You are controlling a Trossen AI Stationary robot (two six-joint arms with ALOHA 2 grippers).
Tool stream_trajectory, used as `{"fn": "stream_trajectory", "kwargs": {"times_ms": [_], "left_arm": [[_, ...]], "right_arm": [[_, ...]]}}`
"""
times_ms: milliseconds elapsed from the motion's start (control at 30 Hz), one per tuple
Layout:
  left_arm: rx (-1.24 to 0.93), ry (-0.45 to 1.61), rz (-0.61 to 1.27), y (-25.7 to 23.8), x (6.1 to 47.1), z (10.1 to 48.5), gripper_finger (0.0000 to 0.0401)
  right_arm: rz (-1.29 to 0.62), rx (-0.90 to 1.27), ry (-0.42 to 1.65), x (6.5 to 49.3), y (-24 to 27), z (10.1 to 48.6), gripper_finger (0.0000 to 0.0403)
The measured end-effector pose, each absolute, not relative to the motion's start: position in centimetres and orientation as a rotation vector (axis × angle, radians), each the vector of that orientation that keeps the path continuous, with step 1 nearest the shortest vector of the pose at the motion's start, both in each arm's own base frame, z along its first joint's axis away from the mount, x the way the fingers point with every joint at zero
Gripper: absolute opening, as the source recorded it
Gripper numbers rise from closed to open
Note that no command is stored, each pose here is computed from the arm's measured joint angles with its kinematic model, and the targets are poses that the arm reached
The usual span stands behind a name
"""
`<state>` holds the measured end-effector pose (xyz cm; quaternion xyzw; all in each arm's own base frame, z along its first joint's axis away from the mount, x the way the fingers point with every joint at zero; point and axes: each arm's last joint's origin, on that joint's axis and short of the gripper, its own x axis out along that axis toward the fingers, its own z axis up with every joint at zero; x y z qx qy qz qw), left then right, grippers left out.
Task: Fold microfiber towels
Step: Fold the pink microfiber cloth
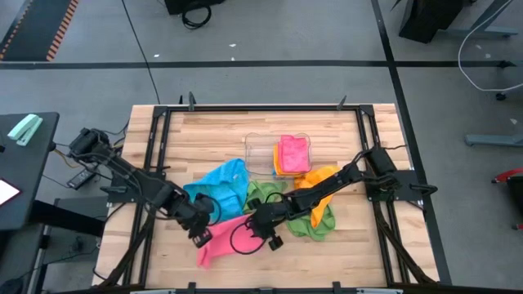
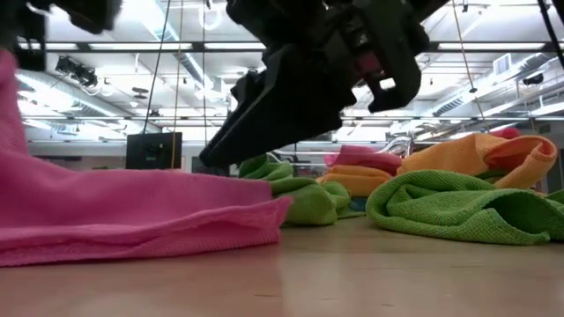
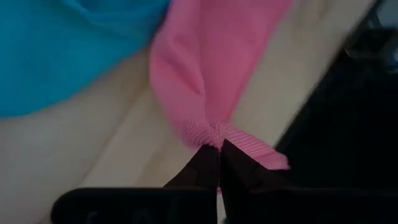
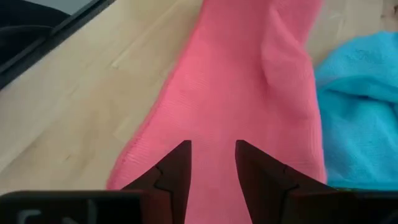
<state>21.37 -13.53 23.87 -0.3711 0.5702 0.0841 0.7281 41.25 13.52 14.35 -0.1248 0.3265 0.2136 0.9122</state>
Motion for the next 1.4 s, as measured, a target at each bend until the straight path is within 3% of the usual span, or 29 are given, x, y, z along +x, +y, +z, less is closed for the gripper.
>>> {"fn": "stream_trajectory", "kwargs": {"times_ms": [133,300,633,900,1067,1233,1400], "left_arm": [[-0.858,1.266,0.255,-12.3,21.7,23.1,0.0026],[-0.886,1.336,0.187,-12.3,21.6,23.0,0.0010],[-0.829,1.424,0.083,-14.3,20.0,23.1,0.0036],[-0.807,1.446,0.086,-14.5,19.6,23.0,0.0008],[-0.792,1.467,0.113,-14.4,19.3,22.9,0.0021],[-0.788,1.463,0.121,-14.3,19.3,22.9,0.0036],[-0.791,1.463,0.123,-14.3,19.3,22.9,0.0014]], "right_arm": [[0.446,-0.277,0.639,41.4,13.5,14.5,0.0133],[0.452,-0.298,0.548,41.9,13.7,15.2,0.0133],[0.405,-0.299,0.594,42.4,11.5,15.0,0.0133],[0.330,-0.219,0.697,42.6,8.4,14.4,0.0152],[0.379,-0.231,0.697,42.4,9.1,14.4,0.0173],[0.372,-0.225,0.734,42.3,8.9,13.6,0.0170],[0.347,-0.200,0.767,42.2,8.4,13.5,0.0155]]}}
